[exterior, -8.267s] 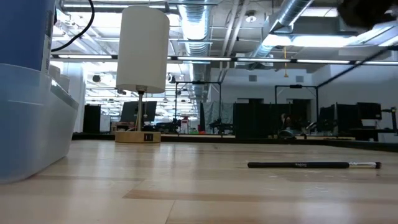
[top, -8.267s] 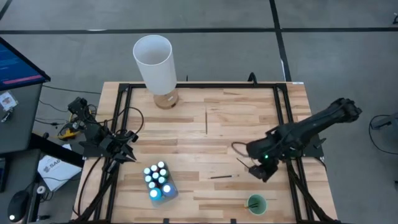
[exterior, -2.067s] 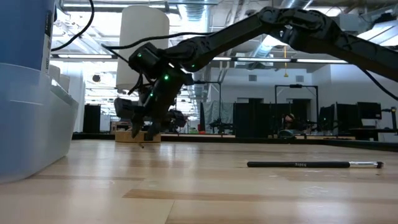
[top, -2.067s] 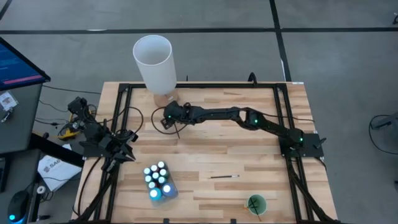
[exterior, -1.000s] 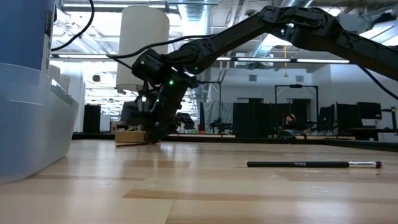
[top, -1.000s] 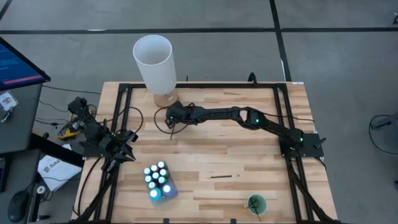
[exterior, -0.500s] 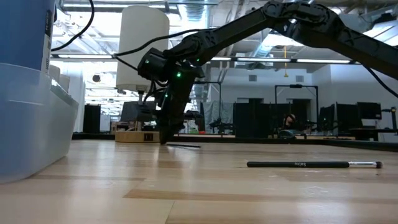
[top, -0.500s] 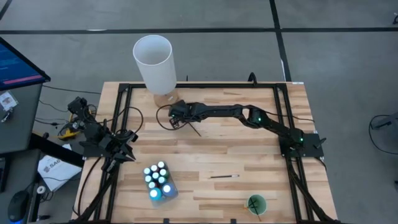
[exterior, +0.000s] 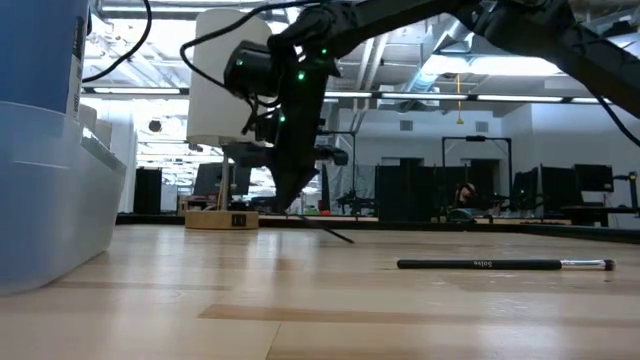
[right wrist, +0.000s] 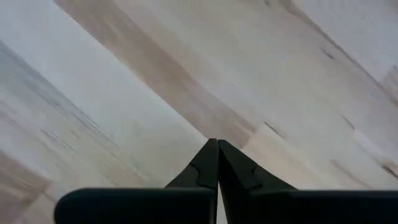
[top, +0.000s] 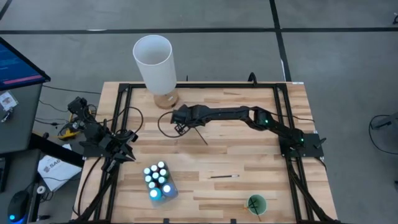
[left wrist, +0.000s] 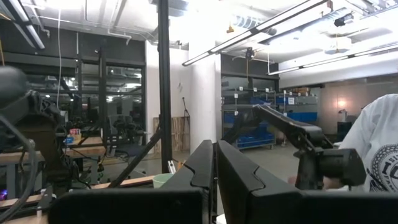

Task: Pick & Place Paint Supplies
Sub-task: Put the gold paint brush into the green cup

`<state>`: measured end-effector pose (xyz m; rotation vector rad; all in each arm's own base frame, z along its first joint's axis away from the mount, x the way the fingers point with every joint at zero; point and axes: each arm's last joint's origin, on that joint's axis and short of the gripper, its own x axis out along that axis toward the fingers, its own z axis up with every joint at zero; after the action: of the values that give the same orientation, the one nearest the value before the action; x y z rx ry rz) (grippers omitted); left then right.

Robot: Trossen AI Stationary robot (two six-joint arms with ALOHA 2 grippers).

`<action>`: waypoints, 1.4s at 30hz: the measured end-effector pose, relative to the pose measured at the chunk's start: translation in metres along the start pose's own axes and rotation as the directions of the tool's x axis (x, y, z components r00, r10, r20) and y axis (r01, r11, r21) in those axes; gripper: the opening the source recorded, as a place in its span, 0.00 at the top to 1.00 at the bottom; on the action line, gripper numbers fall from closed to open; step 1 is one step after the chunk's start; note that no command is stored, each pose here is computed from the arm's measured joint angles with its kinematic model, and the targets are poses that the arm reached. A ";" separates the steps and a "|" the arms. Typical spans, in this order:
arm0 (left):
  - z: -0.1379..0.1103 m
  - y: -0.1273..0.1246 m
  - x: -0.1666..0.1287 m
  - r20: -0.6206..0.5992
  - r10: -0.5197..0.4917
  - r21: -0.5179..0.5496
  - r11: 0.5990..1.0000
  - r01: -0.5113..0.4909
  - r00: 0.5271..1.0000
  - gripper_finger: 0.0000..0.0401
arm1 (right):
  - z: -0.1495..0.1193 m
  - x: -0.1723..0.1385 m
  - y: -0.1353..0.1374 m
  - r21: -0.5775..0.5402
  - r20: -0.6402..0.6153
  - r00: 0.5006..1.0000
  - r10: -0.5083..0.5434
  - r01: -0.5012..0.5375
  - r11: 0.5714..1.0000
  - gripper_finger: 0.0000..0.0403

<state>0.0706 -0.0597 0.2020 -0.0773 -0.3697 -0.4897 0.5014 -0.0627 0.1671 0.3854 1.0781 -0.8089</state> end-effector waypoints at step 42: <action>0.000 0.000 0.000 0.000 0.000 0.000 1.000 0.000 1.000 0.98 | -0.113 -0.210 0.039 -0.032 0.182 0.983 -0.012 0.018 0.999 1.00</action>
<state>0.0706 -0.0597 0.2019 -0.0771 -0.3695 -0.4901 0.4106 0.1178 0.3003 0.2693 0.9245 -0.8221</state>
